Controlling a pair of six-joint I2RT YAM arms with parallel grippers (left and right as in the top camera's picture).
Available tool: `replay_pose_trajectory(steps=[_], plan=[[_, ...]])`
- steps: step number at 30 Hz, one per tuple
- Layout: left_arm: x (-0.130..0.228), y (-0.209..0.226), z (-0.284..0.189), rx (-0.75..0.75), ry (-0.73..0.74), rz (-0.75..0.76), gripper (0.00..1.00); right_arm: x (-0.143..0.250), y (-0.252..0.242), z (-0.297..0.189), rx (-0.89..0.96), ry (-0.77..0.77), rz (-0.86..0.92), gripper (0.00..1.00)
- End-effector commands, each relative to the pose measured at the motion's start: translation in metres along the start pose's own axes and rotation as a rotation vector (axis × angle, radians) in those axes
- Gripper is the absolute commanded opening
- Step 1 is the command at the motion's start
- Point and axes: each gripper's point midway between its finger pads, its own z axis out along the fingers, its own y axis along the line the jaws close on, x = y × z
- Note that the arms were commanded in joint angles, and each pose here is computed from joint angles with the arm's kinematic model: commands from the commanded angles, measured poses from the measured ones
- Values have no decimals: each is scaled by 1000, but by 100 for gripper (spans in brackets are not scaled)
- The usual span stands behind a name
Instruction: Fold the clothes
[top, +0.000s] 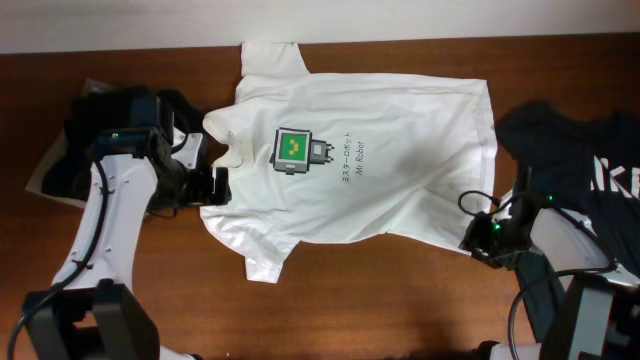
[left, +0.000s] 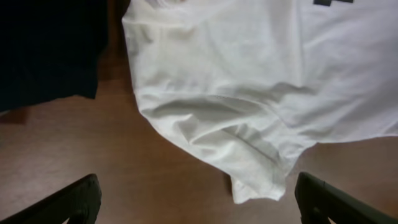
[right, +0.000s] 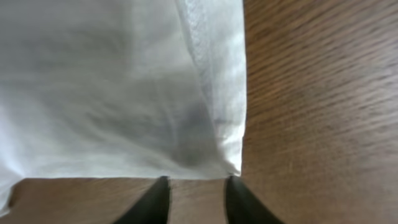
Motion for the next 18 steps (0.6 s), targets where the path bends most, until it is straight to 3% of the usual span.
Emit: replay_pose_trajectory(steps=[1, 3, 4, 6, 11, 18], plan=[[10, 3, 24, 12, 32, -16, 99, -30, 26, -28, -58, -75, -209, 39], [7, 2, 36, 30, 4, -12, 99, -72, 53, -64, -102, -220, -269, 41], [2, 0, 36, 43, -14, -8, 99, -93, 62, -74, -122, -313, -296, 49], [0, -1, 36, 44, -23, -6, 99, -114, 69, -72, -136, -378, -315, 50], [-2, -1, 36, 44, -29, -4, 99, -170, 76, -3, -193, -424, -343, 49], [-7, 0, 36, 43, -49, 0, 99, -191, 78, 9, -198, -490, -359, 49]])
